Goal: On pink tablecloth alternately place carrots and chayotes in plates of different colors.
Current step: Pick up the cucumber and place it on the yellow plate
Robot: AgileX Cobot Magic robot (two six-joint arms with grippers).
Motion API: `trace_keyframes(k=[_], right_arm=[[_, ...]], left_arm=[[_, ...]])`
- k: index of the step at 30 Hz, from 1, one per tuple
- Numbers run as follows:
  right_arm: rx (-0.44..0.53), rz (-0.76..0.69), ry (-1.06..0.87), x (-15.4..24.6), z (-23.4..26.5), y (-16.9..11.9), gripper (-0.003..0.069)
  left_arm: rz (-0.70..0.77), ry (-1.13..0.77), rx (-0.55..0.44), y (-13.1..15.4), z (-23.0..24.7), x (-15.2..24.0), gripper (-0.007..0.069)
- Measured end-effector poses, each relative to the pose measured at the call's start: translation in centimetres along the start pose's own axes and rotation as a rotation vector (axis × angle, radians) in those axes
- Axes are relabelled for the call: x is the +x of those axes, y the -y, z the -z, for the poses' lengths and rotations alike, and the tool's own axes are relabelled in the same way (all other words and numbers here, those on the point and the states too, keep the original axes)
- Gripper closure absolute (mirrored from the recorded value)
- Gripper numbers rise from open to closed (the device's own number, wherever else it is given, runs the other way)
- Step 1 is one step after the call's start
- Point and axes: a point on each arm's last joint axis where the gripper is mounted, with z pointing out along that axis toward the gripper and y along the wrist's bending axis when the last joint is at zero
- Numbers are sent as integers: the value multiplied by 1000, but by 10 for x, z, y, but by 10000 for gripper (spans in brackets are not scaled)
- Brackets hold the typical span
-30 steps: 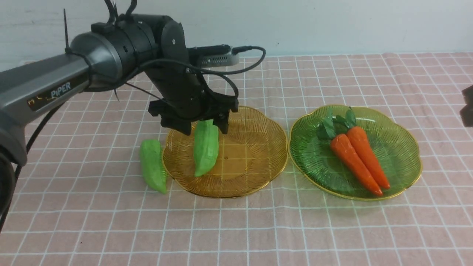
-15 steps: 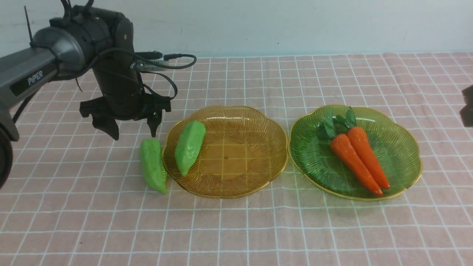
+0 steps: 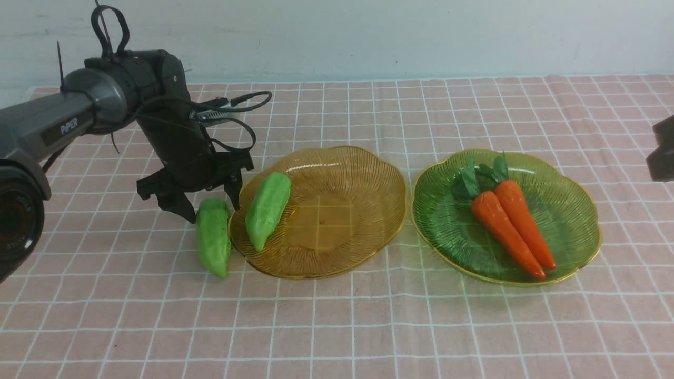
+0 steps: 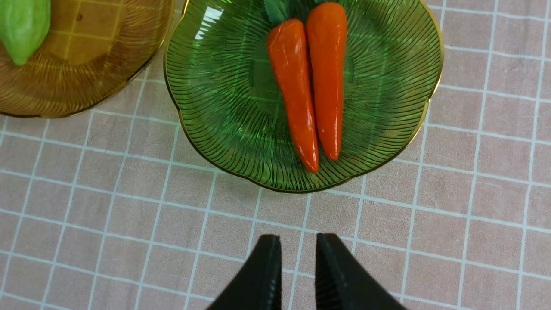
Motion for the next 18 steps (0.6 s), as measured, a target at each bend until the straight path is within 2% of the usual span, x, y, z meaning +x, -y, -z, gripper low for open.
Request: trace_keyframes(k=[3, 9, 14, 18], right_arm=[[-1, 0, 0, 0, 0, 0, 550], [-1, 2, 24, 2, 8, -1, 550], [1, 13, 104, 12, 34, -5, 550], [2, 38, 290, 47, 93, -13, 550]], left_arm=[[-49, 24, 91, 37, -10, 11, 356], [-103, 64, 170, 77, -34, 24, 343], [-113, 94, 191, 87, -50, 25, 291], [-113, 112, 193, 85, -50, 22, 215]])
